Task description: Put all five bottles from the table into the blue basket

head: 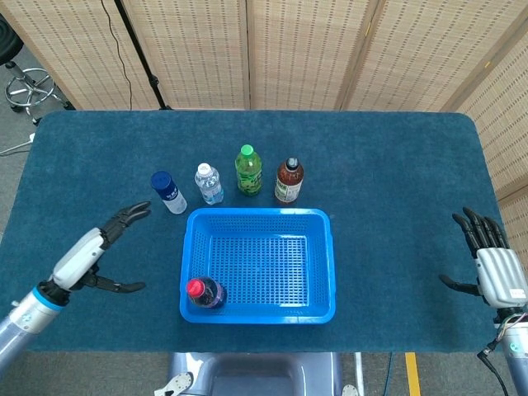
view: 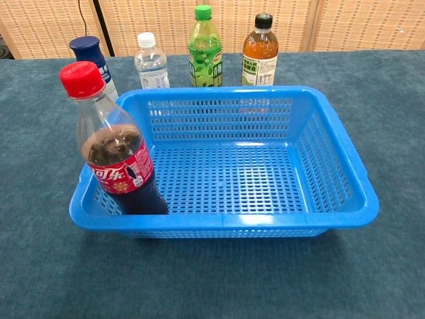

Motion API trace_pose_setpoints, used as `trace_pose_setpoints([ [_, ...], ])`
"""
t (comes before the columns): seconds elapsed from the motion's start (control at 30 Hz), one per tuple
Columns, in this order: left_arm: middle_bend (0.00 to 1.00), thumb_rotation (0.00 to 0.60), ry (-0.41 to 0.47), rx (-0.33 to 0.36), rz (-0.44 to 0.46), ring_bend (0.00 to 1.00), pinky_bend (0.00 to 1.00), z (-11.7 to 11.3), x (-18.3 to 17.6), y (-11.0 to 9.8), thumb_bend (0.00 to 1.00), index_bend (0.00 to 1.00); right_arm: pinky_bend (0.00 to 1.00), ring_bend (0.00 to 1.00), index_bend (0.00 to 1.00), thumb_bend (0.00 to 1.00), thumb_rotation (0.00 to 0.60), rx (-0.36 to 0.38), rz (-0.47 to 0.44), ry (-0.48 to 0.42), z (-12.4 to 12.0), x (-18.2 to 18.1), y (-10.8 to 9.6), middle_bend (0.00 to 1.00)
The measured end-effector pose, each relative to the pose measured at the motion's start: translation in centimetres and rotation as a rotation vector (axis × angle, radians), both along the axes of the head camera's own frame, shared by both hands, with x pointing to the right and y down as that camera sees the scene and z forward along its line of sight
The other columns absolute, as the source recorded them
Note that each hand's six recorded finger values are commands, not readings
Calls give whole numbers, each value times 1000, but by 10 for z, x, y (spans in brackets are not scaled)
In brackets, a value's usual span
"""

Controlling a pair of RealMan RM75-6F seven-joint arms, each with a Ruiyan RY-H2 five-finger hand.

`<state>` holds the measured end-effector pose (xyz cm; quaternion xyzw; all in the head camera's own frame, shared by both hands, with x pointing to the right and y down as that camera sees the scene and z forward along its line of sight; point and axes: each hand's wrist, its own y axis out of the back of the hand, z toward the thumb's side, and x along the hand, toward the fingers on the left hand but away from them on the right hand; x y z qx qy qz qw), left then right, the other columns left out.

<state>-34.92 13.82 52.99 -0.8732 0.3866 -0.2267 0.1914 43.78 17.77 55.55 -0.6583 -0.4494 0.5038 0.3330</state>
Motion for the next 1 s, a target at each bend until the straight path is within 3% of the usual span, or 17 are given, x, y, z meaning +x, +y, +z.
trace_pose_setpoints([
  [0.2,0,600,-285,110,-133,0,0,-8,-49,1,0,0,0,0,0,0,600,-97,1,-164,16,-11,-33,0],
  [0.37,0,600,-493,130,-257,0,0,-8,-84,17,0,0,0,0,0,0,600,-174,8,-329,35,-30,-69,0],
  [0.47,0,600,-571,139,-304,0,0,-8,-95,23,0,0,0,0,0,0,600,-221,4,-421,48,-49,-90,0],
  [0.7,0,600,-658,150,-380,0,0,-1,-106,29,0,0,0,0,0,0,600,-340,-56,-551,80,-120,-125,0],
  [1.0,0,600,-670,160,-421,0,0,0,-112,28,0,0,0,0,0,0,600,-390,-79,-663,111,-209,-153,0],
])
